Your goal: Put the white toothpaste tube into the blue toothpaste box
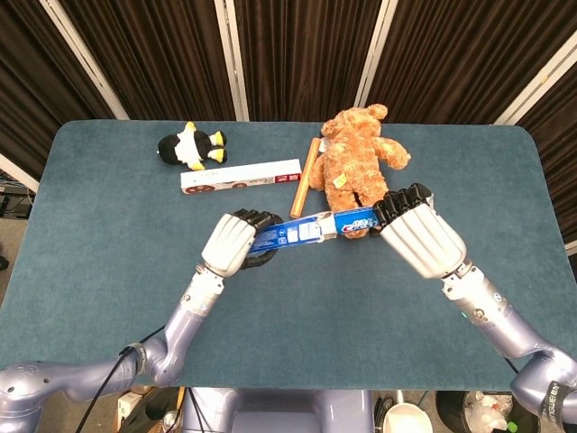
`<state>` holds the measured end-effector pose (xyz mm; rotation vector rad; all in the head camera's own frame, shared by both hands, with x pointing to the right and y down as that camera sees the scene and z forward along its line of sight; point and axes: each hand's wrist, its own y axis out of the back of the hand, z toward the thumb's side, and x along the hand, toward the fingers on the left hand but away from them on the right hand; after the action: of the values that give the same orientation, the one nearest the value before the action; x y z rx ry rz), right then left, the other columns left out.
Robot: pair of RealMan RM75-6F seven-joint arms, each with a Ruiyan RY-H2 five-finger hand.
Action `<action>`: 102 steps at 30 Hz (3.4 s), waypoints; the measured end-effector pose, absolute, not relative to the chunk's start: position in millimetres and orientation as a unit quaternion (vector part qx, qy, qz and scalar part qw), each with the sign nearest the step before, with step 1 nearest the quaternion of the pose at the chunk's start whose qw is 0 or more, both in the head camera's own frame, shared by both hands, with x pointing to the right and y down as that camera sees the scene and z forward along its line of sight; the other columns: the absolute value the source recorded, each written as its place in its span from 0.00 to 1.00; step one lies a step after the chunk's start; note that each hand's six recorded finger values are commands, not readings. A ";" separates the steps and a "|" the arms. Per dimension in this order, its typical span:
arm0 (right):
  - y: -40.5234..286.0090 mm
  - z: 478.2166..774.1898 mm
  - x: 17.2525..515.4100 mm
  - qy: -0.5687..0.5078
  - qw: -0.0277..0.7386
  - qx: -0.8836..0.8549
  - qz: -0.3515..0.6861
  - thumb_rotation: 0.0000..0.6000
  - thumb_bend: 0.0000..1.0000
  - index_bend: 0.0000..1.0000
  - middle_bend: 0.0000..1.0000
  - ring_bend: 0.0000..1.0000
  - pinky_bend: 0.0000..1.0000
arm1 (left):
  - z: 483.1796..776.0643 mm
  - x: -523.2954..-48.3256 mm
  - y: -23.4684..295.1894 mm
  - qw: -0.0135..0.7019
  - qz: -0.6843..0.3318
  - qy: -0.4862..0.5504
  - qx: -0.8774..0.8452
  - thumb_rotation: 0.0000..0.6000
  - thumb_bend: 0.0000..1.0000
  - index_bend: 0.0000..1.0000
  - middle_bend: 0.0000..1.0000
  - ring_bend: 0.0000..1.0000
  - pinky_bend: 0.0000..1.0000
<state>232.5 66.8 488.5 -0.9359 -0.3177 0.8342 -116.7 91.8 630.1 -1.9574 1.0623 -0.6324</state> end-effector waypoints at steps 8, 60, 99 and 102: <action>66.9 484.9 229.4 -0.148 0.803 -0.434 0.381 1.00 0.41 0.75 0.74 0.73 0.57 | 629.5 -96.6 92.0 0.405 -0.251 0.411 -0.777 1.00 0.45 0.37 0.54 0.49 0.53; 66.9 472.6 231.5 -0.125 0.836 -0.406 0.347 1.00 0.41 0.75 0.74 0.73 0.57 | 598.5 -41.9 77.6 0.353 -0.261 0.431 -0.789 1.00 0.45 0.37 0.54 0.49 0.55; 65.2 461.4 237.8 -0.170 0.847 -0.376 0.335 1.00 0.41 0.34 0.53 0.43 0.31 | 585.2 2.1 86.0 0.360 -0.229 0.438 -0.791 1.00 0.45 0.37 0.54 0.49 0.55; 65.6 459.3 238.1 -0.176 0.851 -0.370 0.329 1.00 0.40 0.31 0.50 0.41 0.29 | 586.0 3.0 87.1 0.359 -0.229 0.439 -0.791 1.00 0.46 0.37 0.54 0.49 0.55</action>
<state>238.1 65.6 459.3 -0.7798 -0.3708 0.6922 3.0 87.1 586.0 -2.0417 1.1323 -0.5901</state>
